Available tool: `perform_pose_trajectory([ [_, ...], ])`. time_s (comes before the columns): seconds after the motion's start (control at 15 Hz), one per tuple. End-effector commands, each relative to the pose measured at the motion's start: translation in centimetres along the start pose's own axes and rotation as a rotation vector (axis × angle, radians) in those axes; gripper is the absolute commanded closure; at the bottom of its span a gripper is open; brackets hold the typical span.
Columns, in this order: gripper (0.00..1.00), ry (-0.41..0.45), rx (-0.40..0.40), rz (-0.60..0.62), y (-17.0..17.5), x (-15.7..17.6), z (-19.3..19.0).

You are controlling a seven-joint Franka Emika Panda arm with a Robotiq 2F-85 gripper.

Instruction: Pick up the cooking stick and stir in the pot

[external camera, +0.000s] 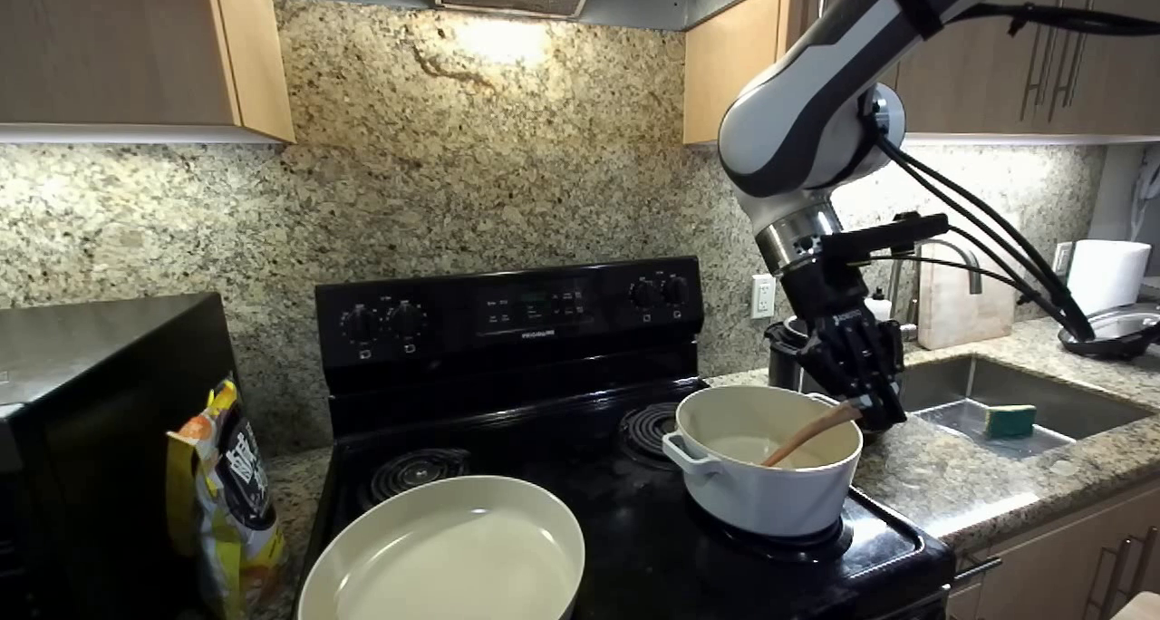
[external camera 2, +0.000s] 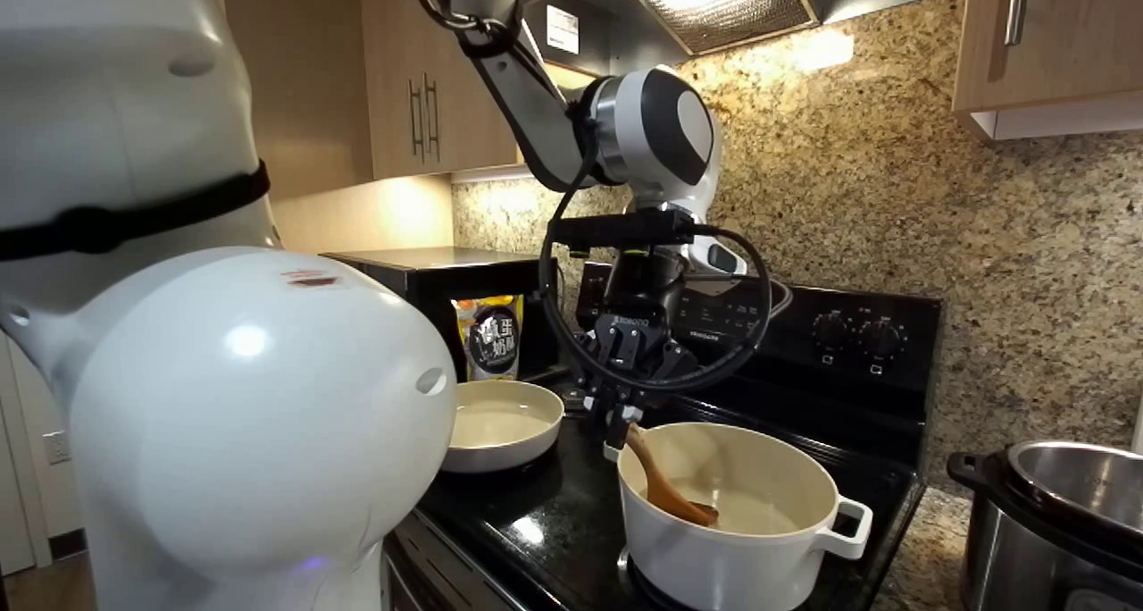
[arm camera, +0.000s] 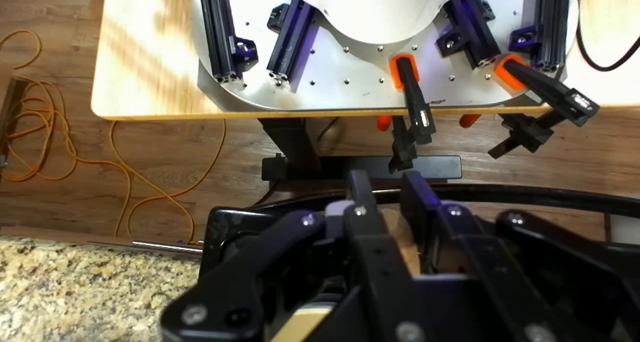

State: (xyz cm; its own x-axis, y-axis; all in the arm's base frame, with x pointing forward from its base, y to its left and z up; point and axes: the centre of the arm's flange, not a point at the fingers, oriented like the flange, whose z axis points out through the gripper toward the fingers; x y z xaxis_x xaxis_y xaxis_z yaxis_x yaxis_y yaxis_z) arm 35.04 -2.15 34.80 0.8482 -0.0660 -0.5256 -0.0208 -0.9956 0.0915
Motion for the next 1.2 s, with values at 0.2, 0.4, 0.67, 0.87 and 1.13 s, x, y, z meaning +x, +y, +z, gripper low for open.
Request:
perform_pose_trajectory([
  [0.2,0.93,0.049,-0.004,0.066,1.0,3.5,1.2],
  [0.4,0.93,0.071,-0.001,0.111,2.4,3.7,1.3],
  [0.67,0.93,0.085,0.005,0.165,4.9,3.0,0.7],
  [0.87,0.93,0.102,0.005,0.201,6.6,2.5,0.0],
  [1.13,0.93,0.11,0.001,0.198,7.0,1.7,-0.3],
])
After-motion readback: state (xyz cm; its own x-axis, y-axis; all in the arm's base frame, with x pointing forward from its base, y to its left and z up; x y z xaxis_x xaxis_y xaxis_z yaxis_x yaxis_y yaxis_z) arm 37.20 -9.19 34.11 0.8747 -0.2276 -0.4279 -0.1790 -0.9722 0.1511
